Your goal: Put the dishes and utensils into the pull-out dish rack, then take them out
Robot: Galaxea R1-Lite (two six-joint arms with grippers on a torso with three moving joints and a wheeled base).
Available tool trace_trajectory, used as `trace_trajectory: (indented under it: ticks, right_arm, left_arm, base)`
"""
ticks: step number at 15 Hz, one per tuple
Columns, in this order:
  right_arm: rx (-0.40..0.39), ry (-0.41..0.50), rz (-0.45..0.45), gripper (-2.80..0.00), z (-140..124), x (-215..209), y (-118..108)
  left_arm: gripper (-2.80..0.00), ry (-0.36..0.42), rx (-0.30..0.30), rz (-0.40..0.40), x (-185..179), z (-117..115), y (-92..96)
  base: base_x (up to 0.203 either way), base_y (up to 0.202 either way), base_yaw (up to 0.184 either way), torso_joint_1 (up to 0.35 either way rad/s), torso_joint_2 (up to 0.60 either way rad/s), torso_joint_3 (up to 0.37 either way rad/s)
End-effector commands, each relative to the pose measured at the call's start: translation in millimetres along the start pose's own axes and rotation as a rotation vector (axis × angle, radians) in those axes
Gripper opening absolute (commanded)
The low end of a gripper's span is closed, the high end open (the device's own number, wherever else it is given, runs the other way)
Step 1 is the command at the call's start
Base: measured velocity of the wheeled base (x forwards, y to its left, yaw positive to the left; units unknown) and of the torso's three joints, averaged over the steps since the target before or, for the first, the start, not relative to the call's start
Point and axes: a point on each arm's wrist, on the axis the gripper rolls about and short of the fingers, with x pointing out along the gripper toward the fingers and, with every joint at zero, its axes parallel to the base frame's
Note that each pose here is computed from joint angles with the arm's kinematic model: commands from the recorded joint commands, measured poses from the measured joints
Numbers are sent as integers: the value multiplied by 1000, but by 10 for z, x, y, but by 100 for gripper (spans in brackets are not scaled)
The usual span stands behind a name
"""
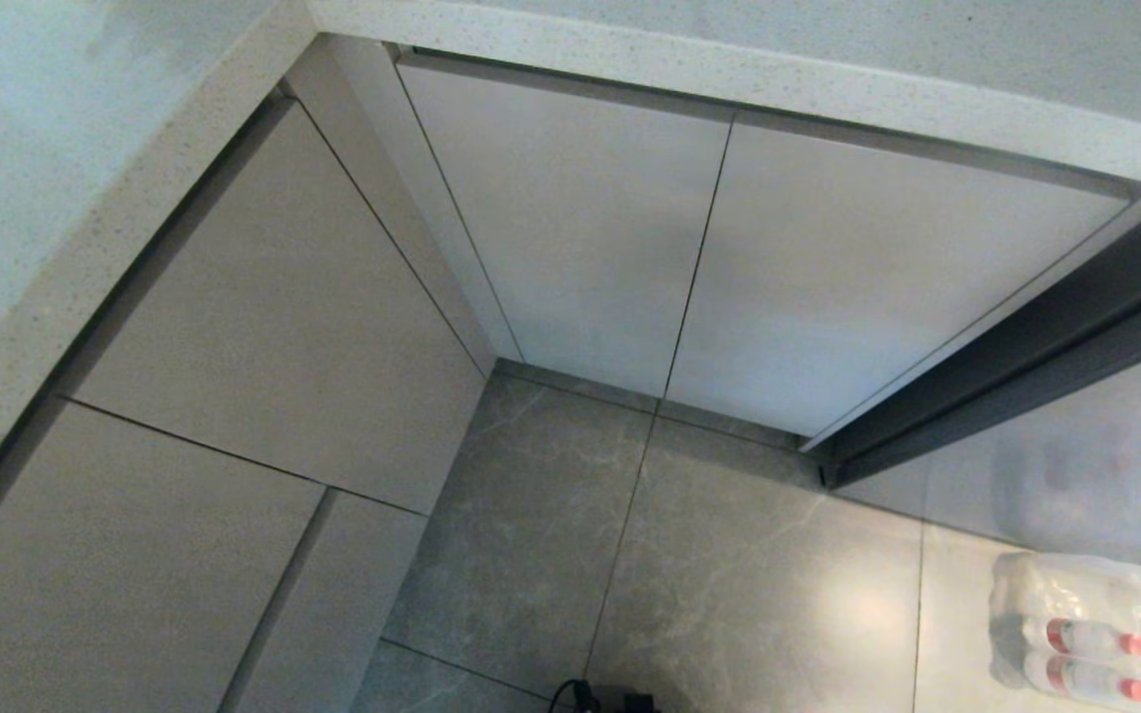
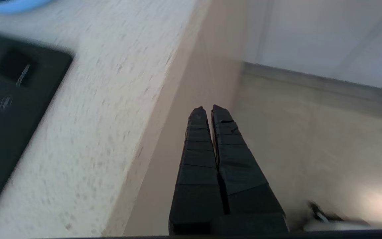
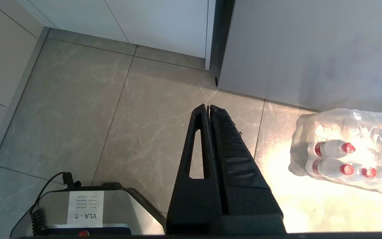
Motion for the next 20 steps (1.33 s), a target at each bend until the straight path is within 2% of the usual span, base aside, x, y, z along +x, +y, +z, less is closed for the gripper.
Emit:
trace_trajectory:
  ticks: [1,3,7,8,9,11,13,15,16,18,20]
  right_arm:
    - [0,1,0,-280,1,1,0]
    - [0,1,0,-280,1,1,0]
    - [0,1,0,-280,1,1,0]
    - [0,1,0,-280,1,1,0]
    - [0,1,0,-280,1,1,0]
    - [0,1,0,-280,1,1,0]
    - [0,1,0,-280,1,1,0]
    - [0,1,0,-280,1,1,0]
    - [0,1,0,-280,1,1,0]
    - [0,1,0,-280,1,1,0]
    - [0,1,0,-280,1,1,0]
  left_arm:
    - [-280,-66,-7,25,8,-226,-28]
    - [-280,-40,6,31,127,-442,-77]
    - [-280,90,20,-21,312,-952,-190]
    - [-280,65,-9,-56,332,-979,-206]
    - [-280,76,-28,-75,331,-991,-212]
    - [-280,92,-21,-83,323,-995,-212]
    - [-280,87,15,-107,322,-997,-217]
    - [-280,73,98,-187,326,-1012,-237]
    - [-280,69,108,-214,328,-1021,-245]
    - [-280,79,67,-221,327,-1029,-248]
    - [-280,109,-13,-218,337,-1086,-257]
  base:
    - [0,0,0,0,0,0]
    - [0,0,0,0,0,0]
    - [0,0,0,0,0,0]
    - [0,0,0,0,0,0]
    - [0,0,0,0,0,0]
    - [0,0,0,0,0,0]
    - [0,0,0,0,0,0]
    - [0,0,0,0,0,0]
    - [0,0,0,0,0,0]
    - [0,0,0,0,0,0]
    - [0,0,0,0,0,0]
